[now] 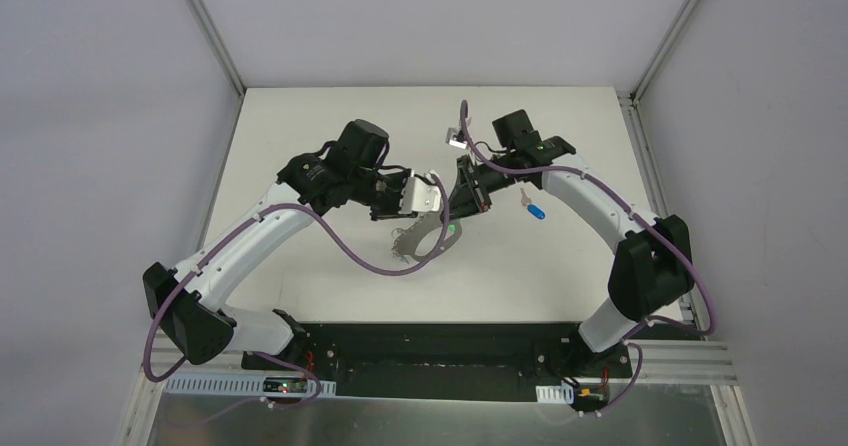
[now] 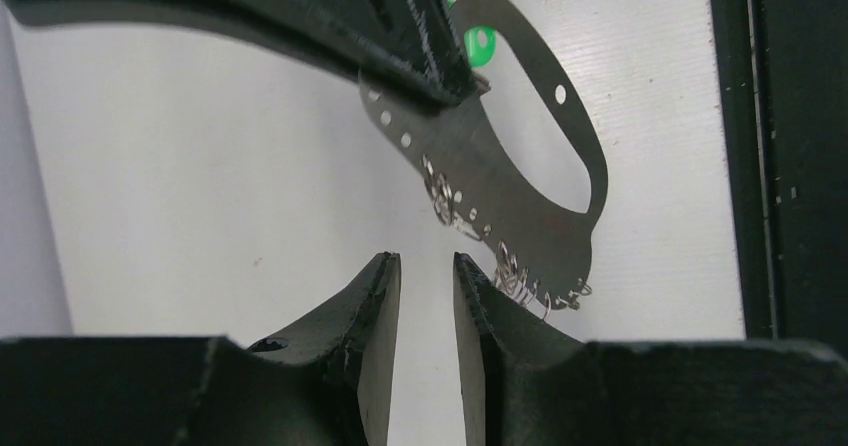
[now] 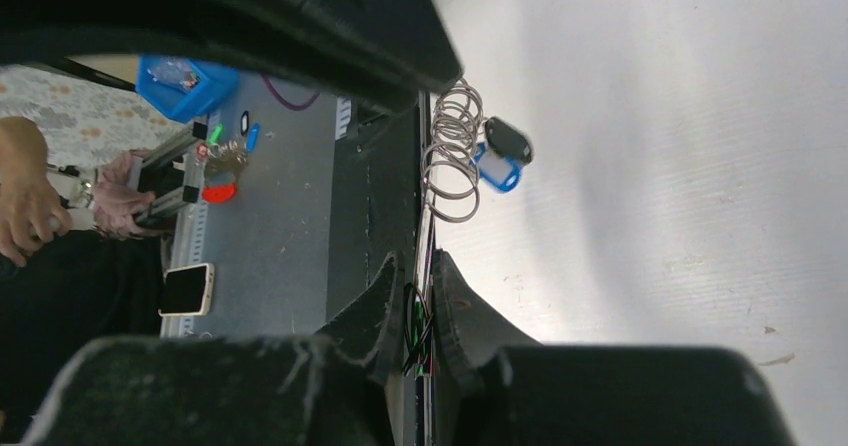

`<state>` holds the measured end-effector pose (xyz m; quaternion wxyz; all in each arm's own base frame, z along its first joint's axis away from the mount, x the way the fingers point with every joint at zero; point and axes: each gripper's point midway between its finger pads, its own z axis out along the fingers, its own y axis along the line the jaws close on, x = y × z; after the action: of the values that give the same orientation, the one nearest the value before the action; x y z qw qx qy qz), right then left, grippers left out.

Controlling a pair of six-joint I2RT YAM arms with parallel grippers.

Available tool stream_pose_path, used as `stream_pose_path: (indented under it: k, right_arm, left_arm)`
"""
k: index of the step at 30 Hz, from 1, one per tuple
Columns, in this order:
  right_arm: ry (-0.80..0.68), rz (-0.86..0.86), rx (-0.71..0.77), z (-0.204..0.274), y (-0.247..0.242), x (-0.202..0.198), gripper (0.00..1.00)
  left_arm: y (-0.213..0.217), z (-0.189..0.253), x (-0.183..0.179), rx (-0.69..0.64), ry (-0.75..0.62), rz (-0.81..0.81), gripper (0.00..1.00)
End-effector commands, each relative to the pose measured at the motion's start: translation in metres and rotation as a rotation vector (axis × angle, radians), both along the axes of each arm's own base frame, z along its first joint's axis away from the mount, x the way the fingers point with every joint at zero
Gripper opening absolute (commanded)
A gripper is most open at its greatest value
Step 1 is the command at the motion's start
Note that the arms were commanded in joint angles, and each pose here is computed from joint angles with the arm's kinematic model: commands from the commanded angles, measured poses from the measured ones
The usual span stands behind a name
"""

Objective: Put the keys on the keyring
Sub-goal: Adjust the keyring.

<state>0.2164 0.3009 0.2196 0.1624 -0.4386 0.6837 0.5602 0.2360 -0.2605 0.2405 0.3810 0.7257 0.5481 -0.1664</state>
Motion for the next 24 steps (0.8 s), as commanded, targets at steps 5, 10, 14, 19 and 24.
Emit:
stream_pose_path:
  k: [5, 10, 14, 19, 24]
  right_arm:
    - [-0.272, 0.076, 0.066, 0.031, -0.012, -0.026, 0.0]
    - [-0.354, 0.089, 0.065, 0.04, -0.016, -0.031, 0.0]
    - [-0.376, 0.092, 0.061, 0.045, -0.017, -0.033, 0.0]
    - [-0.394, 0.087, 0.068, 0.052, -0.017, -0.032, 0.0]
    - [-0.405, 0.085, 0.075, 0.06, -0.016, -0.03, 0.0]
  left_arm:
    - [-0.007, 0.013, -0.03, -0.214, 0.282, -0.022, 0.38]
    - [-0.016, 0.011, -0.042, -0.262, 0.426, -0.023, 0.42]
    - [-0.022, 0.01, -0.045, -0.289, 0.491, -0.017, 0.45]
    - [-0.027, 0.003, -0.046, -0.301, 0.56, -0.006, 0.45]
    - [-0.03, -0.006, -0.047, -0.301, 0.596, -0.004, 0.42]
